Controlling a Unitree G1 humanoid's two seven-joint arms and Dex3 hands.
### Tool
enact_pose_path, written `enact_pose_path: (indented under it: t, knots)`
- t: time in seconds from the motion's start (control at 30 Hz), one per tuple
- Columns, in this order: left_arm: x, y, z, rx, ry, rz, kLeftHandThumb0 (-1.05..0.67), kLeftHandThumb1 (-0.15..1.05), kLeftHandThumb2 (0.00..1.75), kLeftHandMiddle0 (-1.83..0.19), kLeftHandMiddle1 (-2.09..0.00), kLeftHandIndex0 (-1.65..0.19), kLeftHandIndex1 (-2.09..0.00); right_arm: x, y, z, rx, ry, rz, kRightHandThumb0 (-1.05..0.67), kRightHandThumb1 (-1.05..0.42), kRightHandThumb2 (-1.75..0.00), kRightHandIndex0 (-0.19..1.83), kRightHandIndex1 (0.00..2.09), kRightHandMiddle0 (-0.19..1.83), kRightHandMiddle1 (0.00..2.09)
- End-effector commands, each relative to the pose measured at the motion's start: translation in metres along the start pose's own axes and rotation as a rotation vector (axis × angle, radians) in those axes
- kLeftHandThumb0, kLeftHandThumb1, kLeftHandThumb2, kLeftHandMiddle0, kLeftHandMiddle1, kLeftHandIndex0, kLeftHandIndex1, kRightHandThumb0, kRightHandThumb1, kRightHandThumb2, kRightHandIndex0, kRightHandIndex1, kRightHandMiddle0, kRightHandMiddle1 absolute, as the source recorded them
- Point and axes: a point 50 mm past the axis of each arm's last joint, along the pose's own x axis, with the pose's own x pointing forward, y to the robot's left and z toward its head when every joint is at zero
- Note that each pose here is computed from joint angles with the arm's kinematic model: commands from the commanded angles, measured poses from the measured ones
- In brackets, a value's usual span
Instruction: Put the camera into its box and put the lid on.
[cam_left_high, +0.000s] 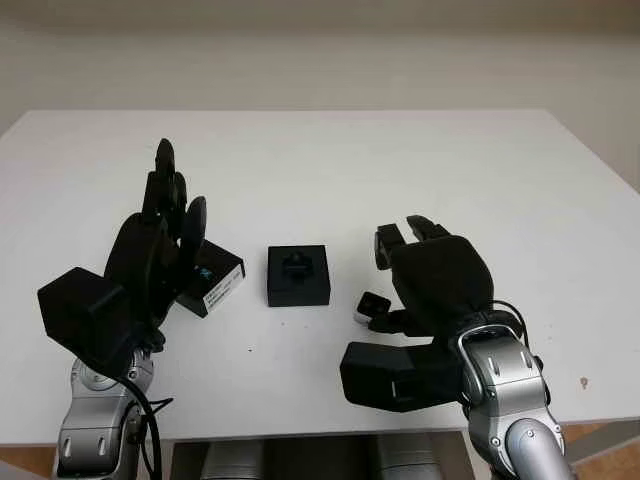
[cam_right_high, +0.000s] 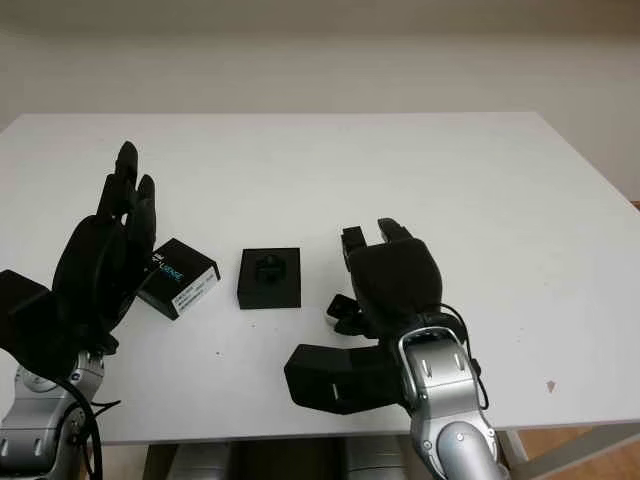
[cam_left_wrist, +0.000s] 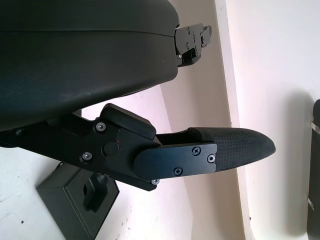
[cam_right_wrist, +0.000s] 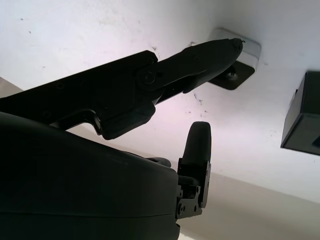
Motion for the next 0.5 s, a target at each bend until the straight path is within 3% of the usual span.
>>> enact_pose_path:
  t: [0.0,0.47]
  knots:
    - [-0.0002,0.0002,0.0034,0.006,-0.014,-0.006,-0.88,1.05,0.55,0.19,0.0,0.19,0.0,0.0001,0.0008,0.0018,0.011,0.0,0.008,-0.84,-1.0,-0.05,0.25,0.05,-0.08,1.57]
    - [0.0003,0.0008,0.0037,0.011,-0.023,-0.003,-0.87,1.05,0.55,0.19,0.0,0.19,0.0,-0.0013,0.0075,0.0051,-0.023,-0.016,0.062,-0.85,-1.01,-0.06,0.25,0.05,-0.02,1.45]
